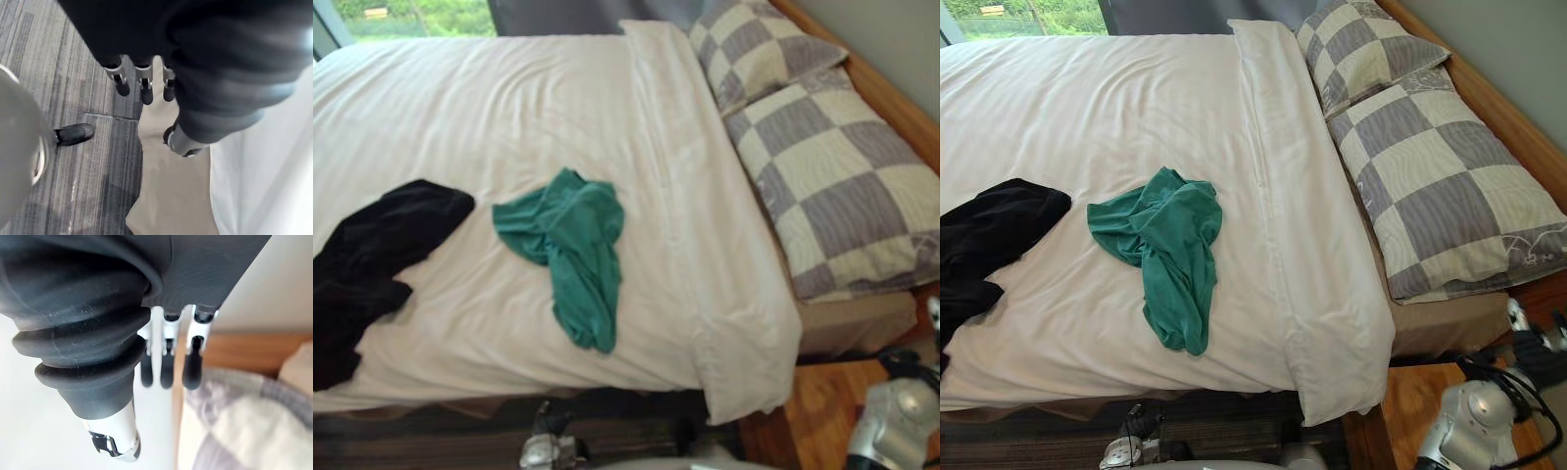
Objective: Tidy the bed and pick cloth on bed and put in laundry
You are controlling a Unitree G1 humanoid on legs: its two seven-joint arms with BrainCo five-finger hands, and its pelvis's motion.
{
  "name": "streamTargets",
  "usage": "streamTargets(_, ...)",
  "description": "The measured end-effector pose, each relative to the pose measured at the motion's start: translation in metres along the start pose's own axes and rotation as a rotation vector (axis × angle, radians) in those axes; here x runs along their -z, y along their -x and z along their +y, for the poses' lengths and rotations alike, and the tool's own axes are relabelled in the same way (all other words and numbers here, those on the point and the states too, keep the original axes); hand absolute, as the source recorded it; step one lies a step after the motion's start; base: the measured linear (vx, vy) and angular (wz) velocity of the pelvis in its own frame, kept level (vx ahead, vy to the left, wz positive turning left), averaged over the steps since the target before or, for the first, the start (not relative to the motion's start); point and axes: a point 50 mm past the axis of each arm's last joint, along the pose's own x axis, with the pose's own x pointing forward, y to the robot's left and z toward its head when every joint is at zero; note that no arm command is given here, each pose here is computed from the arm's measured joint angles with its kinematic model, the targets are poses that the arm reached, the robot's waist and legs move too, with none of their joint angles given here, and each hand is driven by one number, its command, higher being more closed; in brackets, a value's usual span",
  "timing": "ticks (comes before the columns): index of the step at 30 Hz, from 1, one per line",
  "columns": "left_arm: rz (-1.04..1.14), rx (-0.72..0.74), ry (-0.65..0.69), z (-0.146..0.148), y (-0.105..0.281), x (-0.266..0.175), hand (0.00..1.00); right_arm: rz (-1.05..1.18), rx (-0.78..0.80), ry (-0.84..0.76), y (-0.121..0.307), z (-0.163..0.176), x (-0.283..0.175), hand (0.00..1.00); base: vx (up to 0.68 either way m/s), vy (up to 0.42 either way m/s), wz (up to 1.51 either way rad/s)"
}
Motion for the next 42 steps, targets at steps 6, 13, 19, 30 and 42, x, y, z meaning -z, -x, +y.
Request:
streamTargets(6, -0.046, 0.06, -0.106, -0.01, -0.003, -0.012, 0.0, 0.086, -0.428, -0.38, 0.006, 0.106, -0.002, 1.0, -0.06, 0.017, 0.17)
streamTargets(13, -0.105, 0.104, -0.124, -0.02, -0.004, -0.027, 0.0, 0.243, -0.464, -0.323, -0.007, 0.115, 0.034, 1.0, -0.04, 0.072, 0.1)
streamTargets(19, -0.133, 0.097, -0.11, -0.016, -0.005, -0.032, 0.0, 0.216, -0.46, -0.296, -0.006, 0.103, 0.039, 1.0, 0.04, 0.034, 0.03)
streamTargets(30, -0.036, 0.002, 0.14, -0.008, -0.006, -0.019, 0.0, 1.032, 0.097, -0.043, 0.138, -0.059, 0.177, 1.0, 0.04, -0.031, -0.14)
streamTargets(42, 0.007, -0.014, 0.189, -0.009, -0.005, -0.012, 0.0, 1.196, -0.191, 0.387, 0.188, -0.094, 0.18, 0.0, 0.01, -0.047, -0.13)
